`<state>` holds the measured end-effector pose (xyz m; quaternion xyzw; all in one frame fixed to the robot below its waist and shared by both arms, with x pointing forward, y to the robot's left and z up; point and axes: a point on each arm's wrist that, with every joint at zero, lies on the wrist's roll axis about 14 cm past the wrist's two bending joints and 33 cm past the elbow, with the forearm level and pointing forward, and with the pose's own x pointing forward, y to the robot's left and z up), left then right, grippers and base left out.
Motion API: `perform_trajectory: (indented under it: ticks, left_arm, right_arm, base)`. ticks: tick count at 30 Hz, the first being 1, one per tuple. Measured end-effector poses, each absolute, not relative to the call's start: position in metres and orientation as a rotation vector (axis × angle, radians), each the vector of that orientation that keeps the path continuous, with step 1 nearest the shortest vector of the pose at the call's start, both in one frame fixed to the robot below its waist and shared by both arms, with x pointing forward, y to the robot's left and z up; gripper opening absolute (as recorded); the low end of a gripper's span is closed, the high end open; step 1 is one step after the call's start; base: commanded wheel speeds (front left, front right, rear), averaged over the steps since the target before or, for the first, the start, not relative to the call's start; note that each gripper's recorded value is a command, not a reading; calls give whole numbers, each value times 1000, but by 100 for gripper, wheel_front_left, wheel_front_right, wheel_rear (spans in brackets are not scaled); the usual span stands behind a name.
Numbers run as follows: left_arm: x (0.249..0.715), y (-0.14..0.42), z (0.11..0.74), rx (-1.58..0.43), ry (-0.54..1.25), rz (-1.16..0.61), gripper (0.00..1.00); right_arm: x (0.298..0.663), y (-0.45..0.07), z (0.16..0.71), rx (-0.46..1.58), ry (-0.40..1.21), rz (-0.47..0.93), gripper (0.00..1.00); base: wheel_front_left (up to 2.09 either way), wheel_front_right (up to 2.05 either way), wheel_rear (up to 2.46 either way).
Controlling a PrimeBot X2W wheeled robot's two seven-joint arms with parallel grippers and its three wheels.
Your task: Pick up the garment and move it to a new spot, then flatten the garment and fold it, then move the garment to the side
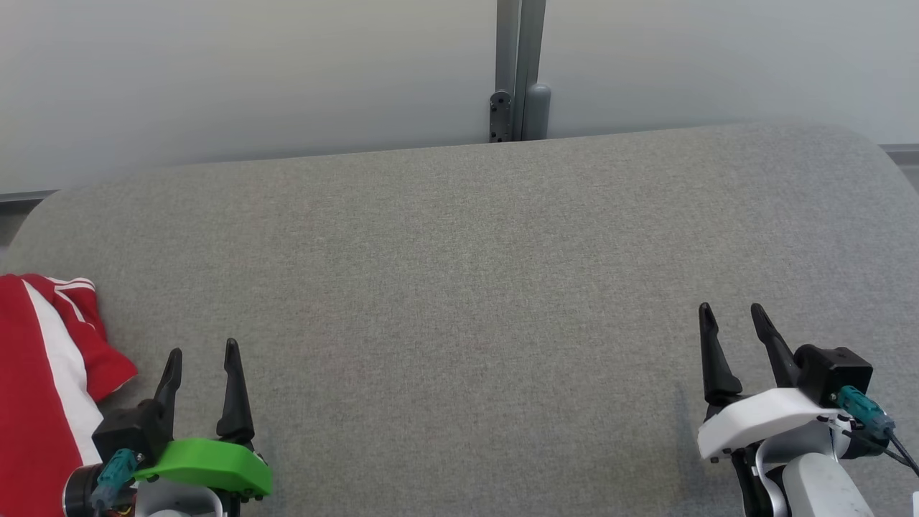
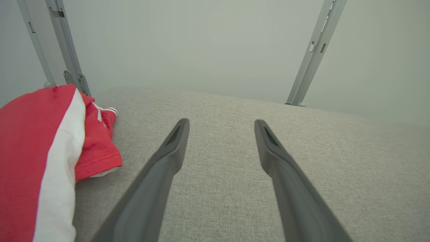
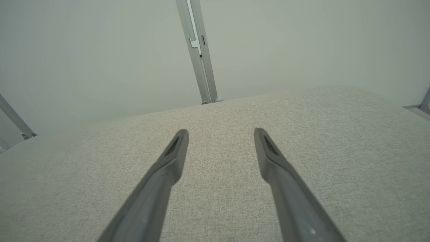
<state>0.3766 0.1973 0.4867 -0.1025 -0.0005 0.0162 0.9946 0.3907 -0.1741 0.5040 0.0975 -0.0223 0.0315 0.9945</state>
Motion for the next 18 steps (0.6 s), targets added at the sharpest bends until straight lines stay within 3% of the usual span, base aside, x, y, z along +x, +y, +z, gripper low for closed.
perform_trajectory:
  ticks: [18]
  left_arm:
    - [375,195,486,-87,-11,7,100]
  right_arm:
    - [394,-166,506,78,-66,101,100]
  base:
    - [0,0,0]
